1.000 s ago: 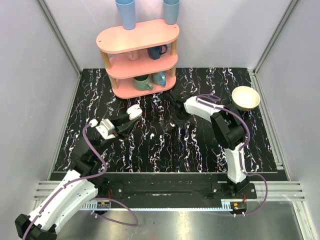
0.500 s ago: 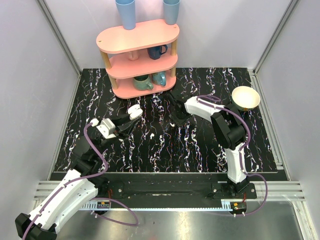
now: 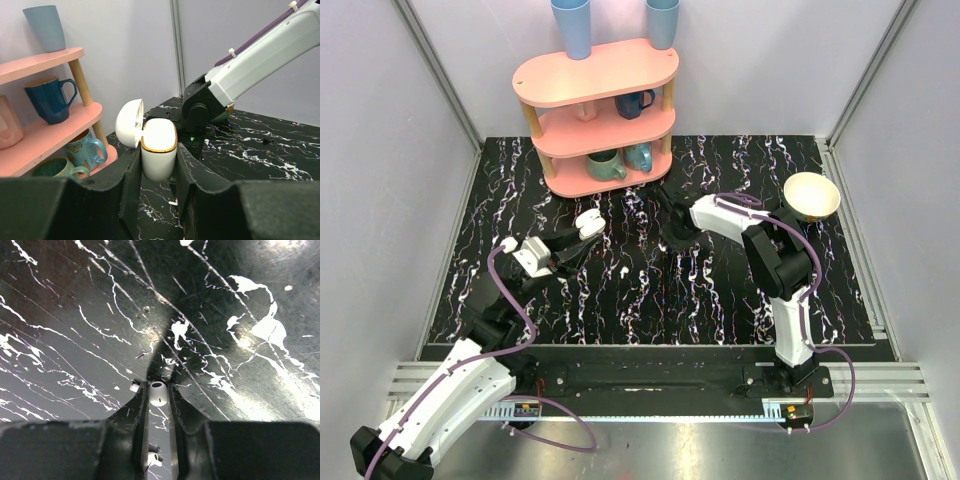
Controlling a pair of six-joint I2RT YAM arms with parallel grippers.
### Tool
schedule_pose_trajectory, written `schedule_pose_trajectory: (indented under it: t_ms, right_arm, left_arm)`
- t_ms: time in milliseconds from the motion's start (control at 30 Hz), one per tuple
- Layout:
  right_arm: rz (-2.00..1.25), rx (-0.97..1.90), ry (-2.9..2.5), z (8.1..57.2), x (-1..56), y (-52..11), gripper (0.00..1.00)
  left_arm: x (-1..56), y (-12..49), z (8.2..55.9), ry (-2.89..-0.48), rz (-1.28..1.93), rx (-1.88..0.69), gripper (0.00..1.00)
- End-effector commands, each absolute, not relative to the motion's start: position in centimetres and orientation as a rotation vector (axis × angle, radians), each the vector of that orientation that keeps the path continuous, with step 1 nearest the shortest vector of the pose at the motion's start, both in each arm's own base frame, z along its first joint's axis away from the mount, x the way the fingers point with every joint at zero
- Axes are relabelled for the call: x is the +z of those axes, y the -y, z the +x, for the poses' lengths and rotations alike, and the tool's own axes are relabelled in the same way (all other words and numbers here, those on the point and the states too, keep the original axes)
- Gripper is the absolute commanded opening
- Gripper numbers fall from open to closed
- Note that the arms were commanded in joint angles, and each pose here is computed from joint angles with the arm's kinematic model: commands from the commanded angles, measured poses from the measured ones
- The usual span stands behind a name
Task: Insert the wireless bluetooth earbuds into the charging case
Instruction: Adjust the right earbud at the center of the board.
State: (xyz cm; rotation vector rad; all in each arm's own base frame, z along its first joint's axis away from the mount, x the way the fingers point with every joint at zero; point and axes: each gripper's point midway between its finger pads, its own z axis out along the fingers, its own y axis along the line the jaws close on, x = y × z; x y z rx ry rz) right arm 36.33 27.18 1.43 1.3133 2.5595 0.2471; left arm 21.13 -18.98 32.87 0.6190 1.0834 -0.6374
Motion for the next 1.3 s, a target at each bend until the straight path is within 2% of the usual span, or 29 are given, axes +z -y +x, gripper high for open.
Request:
schedule_pose_trajectory:
  t_ms: [0, 333, 533, 700, 967, 1267]
  right_arm:
    - [1.229, 0.178, -2.578, 36.0, 0.0, -26.0, 0.15]
    - [0.792, 0.329, -2.642, 37.6, 2.1, -27.6, 0.11]
    - [0.386, 0.27, -2.724, 36.3, 1.2, -26.5, 0.1]
    - [0.071, 0.204, -2.666, 36.9, 2.7, -25.2, 0.11]
    - [-0.504, 0.182, -2.692, 36.1, 1.9, -25.1, 0.16]
    - [-0.534, 0.123, -2.693, 37.2, 1.8, -25.1, 0.29]
  left_arm:
    - [34.1, 18.6, 21.0, -1.038, 0.603, -0.62, 0.0]
    - [34.2, 18.7, 20.8, -1.034, 0.609, -0.621, 0.0]
    - [34.1, 18.6, 20.8, -1.039, 0.611, -0.62, 0.0]
    - [34.0, 18.7, 20.8, -1.04, 0.614, -0.624, 0.0]
    - [33.9, 19.0, 20.9, -1.044, 0.629, -0.629, 0.0]
    - [33.9, 19.0, 21.0, -1.045, 0.629, -0.625, 0.0]
